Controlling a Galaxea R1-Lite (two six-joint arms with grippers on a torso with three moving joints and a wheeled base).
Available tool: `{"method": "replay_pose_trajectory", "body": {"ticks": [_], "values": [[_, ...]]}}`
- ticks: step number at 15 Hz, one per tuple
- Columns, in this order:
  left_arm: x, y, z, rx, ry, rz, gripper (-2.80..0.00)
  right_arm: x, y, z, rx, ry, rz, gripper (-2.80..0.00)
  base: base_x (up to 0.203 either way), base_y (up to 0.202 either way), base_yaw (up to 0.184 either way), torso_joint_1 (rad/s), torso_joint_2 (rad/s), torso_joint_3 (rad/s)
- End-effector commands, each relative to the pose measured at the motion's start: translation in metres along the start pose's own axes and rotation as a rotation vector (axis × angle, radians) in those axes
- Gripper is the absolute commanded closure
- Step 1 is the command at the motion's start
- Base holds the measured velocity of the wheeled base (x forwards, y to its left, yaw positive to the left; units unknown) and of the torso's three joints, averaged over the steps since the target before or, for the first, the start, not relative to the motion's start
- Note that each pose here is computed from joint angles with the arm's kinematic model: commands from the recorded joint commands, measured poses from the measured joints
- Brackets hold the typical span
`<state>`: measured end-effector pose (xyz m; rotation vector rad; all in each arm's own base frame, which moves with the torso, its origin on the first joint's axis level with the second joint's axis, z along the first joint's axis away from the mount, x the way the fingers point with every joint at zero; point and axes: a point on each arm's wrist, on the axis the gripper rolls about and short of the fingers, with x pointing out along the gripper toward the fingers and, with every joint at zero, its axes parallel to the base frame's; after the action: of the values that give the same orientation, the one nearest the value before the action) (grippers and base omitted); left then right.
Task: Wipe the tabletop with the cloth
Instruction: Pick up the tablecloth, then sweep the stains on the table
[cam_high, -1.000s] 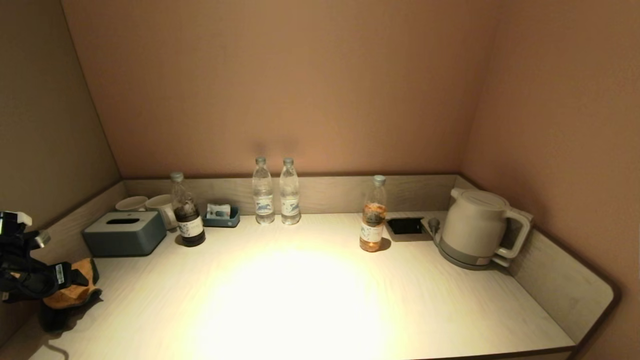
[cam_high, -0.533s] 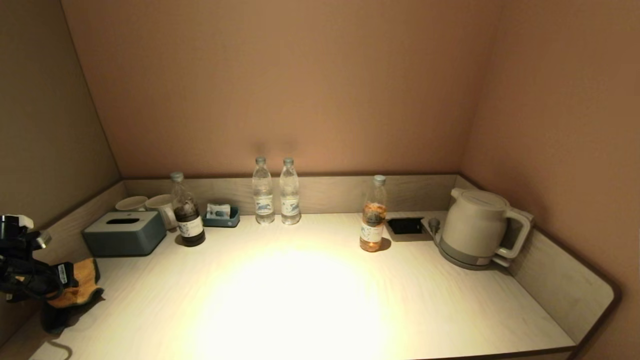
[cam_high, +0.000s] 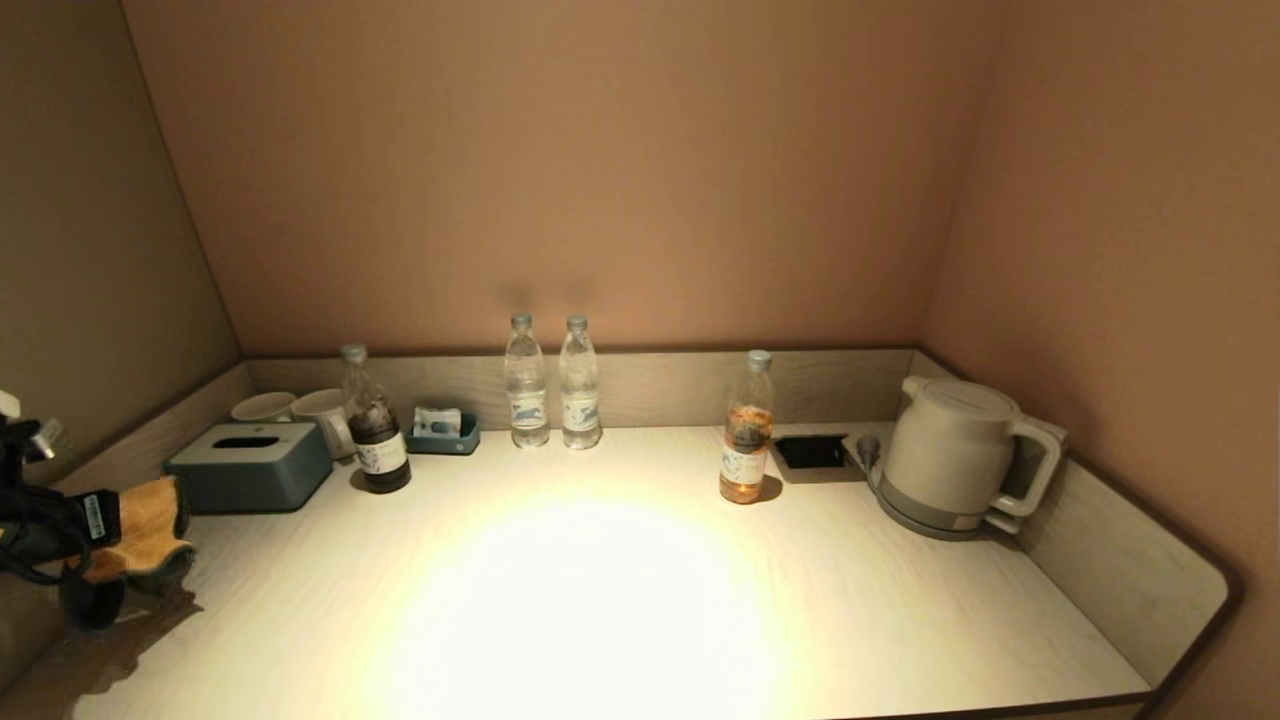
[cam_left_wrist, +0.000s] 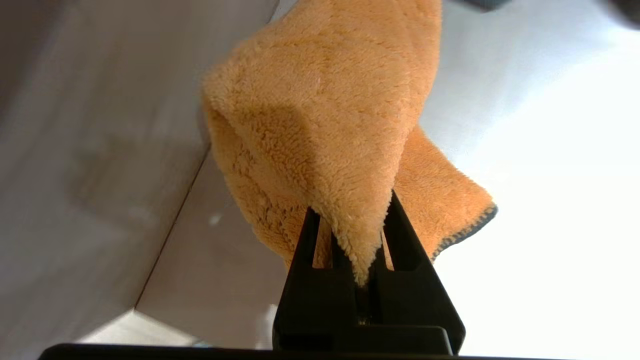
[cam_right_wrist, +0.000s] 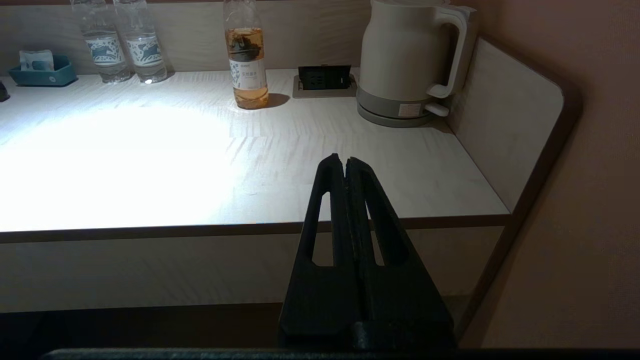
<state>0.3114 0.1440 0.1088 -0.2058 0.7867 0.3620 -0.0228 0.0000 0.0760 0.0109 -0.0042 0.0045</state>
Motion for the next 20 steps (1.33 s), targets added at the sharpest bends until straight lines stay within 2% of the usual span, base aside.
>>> {"method": "replay_pose_trajectory", "body": {"ticks": [1, 3, 5, 7, 11, 12, 14, 16, 18, 20], "values": [[-0.063, -0.018, 0.01, 0.038, -0.144, -0.042, 0.0, 0.0, 0.0, 0.0, 0.0, -0.002, 0.0, 0.0, 0.0, 0.0, 0.0, 0.0, 0.0, 0.0], [-0.105, -0.039, 0.007, 0.09, -0.23, -0.129, 0.0, 0.0, 0.0, 0.0, 0.0, 0.0, 0.0, 0.0, 0.0, 0.0, 0.0, 0.0, 0.0, 0.0], [-0.14, -0.066, -0.003, 0.162, -0.292, -0.248, 0.0, 0.0, 0.0, 0.0, 0.0, 0.0, 0.0, 0.0, 0.0, 0.0, 0.0, 0.0, 0.0, 0.0], [-0.156, -0.084, -0.015, 0.22, -0.315, -0.342, 0.0, 0.0, 0.0, 0.0, 0.0, 0.0, 0.0, 0.0, 0.0, 0.0, 0.0, 0.0, 0.0, 0.0], [-0.175, -0.137, -0.038, 0.393, -0.282, -0.648, 0.0, 0.0, 0.0, 0.0, 0.0, 0.0, 0.0, 0.0, 0.0, 0.0, 0.0, 0.0, 0.0, 0.0], [-0.171, -0.146, -0.041, 0.433, -0.261, -0.69, 0.0, 0.0, 0.0, 0.0, 0.0, -0.002, 0.0, 0.0, 0.0, 0.0, 0.0, 0.0, 0.0, 0.0], [-0.153, -0.167, -0.047, 0.566, -0.209, -0.764, 0.0, 0.0, 0.0, 0.0, 0.0, -0.001, 0.001, 0.0, 0.0, 0.0, 0.0, 0.0, 0.0, 0.0], [-0.135, -0.187, -0.053, 0.634, -0.152, -0.806, 0.0, 0.0, 0.0, 0.0, 0.0, 0.0, 0.0, 0.0, 0.0, 0.0, 0.0, 0.0, 0.0, 0.0], [-0.127, -0.197, -0.051, 0.647, -0.148, -0.818, 0.0, 0.0, 0.0, 0.0, 0.0, 0.0, 0.0, 0.0, 0.0, 0.0, 0.0, 0.0, 0.0, 0.0], [-0.087, -0.218, -0.052, 0.631, -0.079, -0.805, 0.0, 0.0, 0.0, 0.0, 0.0, 0.0, 0.0, 0.0, 0.0, 0.0, 0.0, 0.0, 0.0, 0.0]]}}
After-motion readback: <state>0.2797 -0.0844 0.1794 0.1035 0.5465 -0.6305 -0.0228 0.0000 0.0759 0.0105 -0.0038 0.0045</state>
